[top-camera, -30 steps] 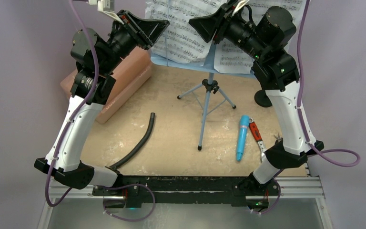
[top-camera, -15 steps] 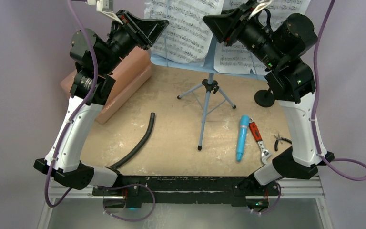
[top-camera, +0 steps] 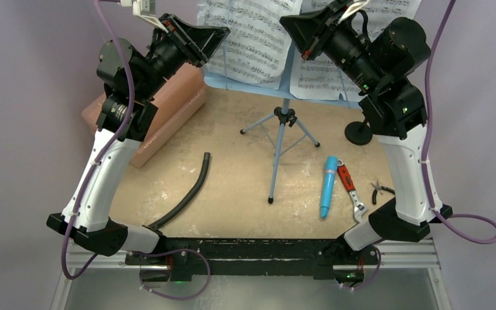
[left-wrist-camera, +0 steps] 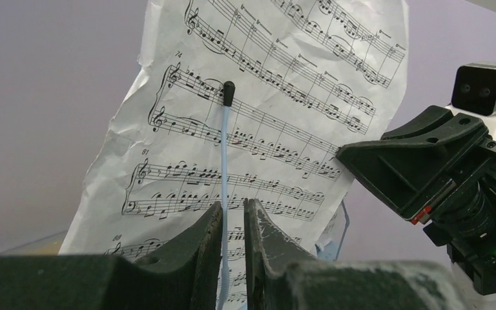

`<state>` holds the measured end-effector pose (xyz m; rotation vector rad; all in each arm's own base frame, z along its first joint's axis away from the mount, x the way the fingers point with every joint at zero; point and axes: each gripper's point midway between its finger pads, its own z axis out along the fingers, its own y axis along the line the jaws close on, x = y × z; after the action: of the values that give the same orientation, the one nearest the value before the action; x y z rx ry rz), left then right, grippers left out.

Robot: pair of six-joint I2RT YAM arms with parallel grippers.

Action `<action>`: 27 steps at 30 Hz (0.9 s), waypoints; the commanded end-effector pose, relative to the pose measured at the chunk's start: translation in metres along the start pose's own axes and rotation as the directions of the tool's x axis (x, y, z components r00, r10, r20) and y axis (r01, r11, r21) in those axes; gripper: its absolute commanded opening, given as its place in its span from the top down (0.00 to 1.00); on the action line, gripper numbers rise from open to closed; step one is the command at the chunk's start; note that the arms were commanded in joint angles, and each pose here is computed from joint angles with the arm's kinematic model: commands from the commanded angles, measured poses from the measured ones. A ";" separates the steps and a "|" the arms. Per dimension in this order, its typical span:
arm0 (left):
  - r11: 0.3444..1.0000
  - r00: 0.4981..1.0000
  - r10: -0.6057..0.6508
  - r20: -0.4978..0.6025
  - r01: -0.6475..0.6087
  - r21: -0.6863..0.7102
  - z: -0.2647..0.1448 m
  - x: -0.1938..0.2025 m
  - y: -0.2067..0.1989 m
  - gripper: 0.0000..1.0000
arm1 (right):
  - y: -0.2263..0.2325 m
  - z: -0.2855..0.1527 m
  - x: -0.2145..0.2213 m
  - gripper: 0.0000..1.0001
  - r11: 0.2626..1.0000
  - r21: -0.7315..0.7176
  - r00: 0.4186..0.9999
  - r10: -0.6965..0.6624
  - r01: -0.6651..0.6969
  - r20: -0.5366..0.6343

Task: Set up the instrument practice props

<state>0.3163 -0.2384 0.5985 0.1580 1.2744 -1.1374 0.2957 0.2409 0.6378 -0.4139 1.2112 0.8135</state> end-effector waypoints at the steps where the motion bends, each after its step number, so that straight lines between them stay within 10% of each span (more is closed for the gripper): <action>1: 1.000 1.000 -0.006 -0.005 0.006 0.008 0.002 -0.001 -0.001 0.81 | 0.005 0.001 -0.023 1.00 0.999 -0.015 0.997 -0.028 0.029 0.076; 7: 0.999 1.000 0.000 0.008 0.000 -0.033 -0.001 -0.004 0.004 0.64 | 0.005 0.004 -0.022 1.00 0.999 -0.019 0.997 -0.029 0.031 0.077; 27: 1.000 1.000 -0.005 -0.005 0.005 0.028 0.002 -0.001 -0.005 1.00 | 0.008 0.011 -0.021 1.00 0.999 -0.048 0.997 -0.021 0.025 0.079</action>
<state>0.3226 -0.2407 0.5867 0.1448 1.3226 -1.1311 0.3086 0.2494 0.6356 -0.4159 1.2108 0.8149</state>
